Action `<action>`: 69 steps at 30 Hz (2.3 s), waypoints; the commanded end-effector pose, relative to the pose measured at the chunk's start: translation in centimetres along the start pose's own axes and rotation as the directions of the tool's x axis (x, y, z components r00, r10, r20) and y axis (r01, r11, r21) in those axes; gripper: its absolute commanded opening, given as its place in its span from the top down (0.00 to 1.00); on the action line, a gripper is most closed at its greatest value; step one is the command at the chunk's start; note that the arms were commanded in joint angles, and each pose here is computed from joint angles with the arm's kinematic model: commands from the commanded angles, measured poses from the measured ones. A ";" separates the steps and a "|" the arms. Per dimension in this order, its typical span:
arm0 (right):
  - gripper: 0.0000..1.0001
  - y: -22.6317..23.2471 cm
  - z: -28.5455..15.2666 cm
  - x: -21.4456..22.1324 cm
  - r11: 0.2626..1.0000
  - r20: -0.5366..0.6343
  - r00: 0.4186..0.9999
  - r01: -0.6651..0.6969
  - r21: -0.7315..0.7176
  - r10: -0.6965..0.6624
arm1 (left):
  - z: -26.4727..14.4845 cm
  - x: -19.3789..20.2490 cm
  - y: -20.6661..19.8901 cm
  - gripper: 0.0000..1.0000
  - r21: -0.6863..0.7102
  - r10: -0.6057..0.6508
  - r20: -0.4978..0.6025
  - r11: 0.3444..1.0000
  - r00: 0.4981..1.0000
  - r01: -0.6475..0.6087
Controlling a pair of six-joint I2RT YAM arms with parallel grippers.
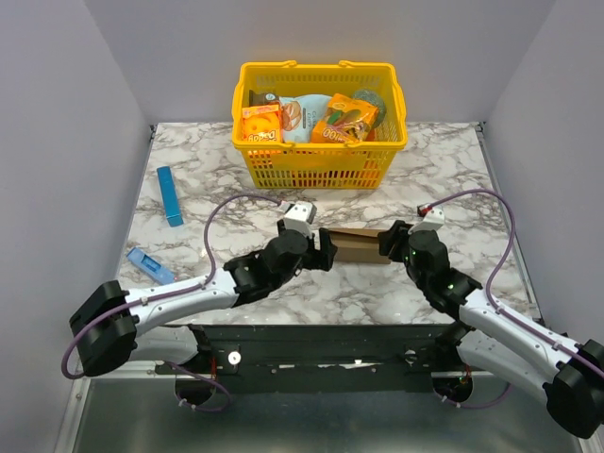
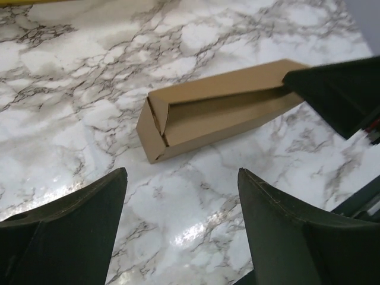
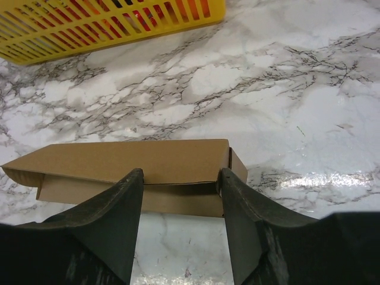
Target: Fold the paper box
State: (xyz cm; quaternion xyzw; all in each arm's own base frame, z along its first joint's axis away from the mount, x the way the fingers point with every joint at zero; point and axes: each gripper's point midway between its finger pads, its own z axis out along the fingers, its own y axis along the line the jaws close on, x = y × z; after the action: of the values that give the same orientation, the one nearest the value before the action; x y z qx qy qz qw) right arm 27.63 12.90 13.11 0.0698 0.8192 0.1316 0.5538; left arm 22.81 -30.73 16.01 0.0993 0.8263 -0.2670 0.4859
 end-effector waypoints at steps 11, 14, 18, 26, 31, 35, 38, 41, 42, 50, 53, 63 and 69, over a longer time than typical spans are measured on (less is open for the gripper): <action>0.45 -2.8 -0.4 3.7 0.993 -0.110 0.992 0.076 0.086 -0.066 | 3.7 -5.1 0.3 0.27 0.176 -0.255 0.016 0.953 0.967 0.248; 0.46 -2.7 -0.4 3.7 0.993 -0.113 0.991 0.080 0.086 -0.070 | 5.0 -4.4 0.4 0.33 0.178 -0.270 -0.007 0.947 0.963 0.267; 0.46 -2.7 -0.3 3.8 0.993 -0.117 0.991 0.082 0.084 -0.072 | 6.2 -4.0 0.6 0.38 0.169 -0.285 -0.009 0.944 0.959 0.282; 0.46 -2.6 -0.3 3.8 0.993 -0.121 0.990 0.085 0.080 -0.075 | 7.8 -4.6 0.9 0.43 0.161 -0.299 0.013 0.942 0.954 0.293; 0.46 -2.6 -0.3 3.8 0.993 -0.122 0.990 0.086 0.081 -0.076 | 8.8 -3.6 1.0 0.52 0.155 -0.301 -0.022 0.941 0.953 0.301; 0.46 -2.6 -0.2 3.9 0.993 -0.123 0.989 0.087 0.082 -0.076 | 8.9 -2.1 1.2 0.64 0.153 -0.302 -0.062 0.939 0.951 0.308; 0.46 -2.7 -0.2 3.9 0.993 -0.123 0.989 0.088 0.085 -0.077 | 8.8 -0.8 1.4 0.73 0.150 -0.307 -0.088 0.937 0.948 0.317; 0.46 -2.7 -0.2 3.9 0.992 -0.122 0.990 0.086 0.088 -0.075 | 8.5 0.9 2.3 0.78 0.126 -0.312 -0.114 0.937 0.943 0.325; 0.46 -2.7 -0.2 3.8 0.993 -0.120 0.990 0.086 0.087 -0.075 | 8.4 1.3 2.5 0.79 0.122 -0.309 -0.116 0.939 0.944 0.323; 0.44 -2.5 -0.3 3.7 0.993 -0.122 0.990 0.086 0.082 -0.076 | 7.7 4.9 4.2 0.80 0.044 -0.177 -0.152 0.982 0.972 0.185; 0.33 -2.1 -0.6 3.0 0.994 -0.122 0.990 0.080 0.070 -0.071 | 7.6 5.4 4.9 0.80 -0.006 -0.103 -0.155 0.995 0.983 0.103; 0.04 0.2 -2.1 -2.8 0.994 -0.058 0.993 0.107 0.011 -0.107 | 7.2 6.0 6.1 0.82 -0.110 0.056 -0.165 0.991 0.985 -0.075; 0.24 0.6 -1.7 -3.3 0.993 -0.100 0.988 0.115 -0.031 -0.117 | 7.1 6.4 6.1 0.84 -0.116 0.072 -0.168 0.989 0.983 -0.092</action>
State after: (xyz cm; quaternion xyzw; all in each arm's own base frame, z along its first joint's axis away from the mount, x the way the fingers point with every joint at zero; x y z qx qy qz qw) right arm 27.50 12.49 17.27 0.0312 0.8313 0.1121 0.5435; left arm 29.73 -33.37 11.95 0.0845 0.8178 -0.2834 0.4937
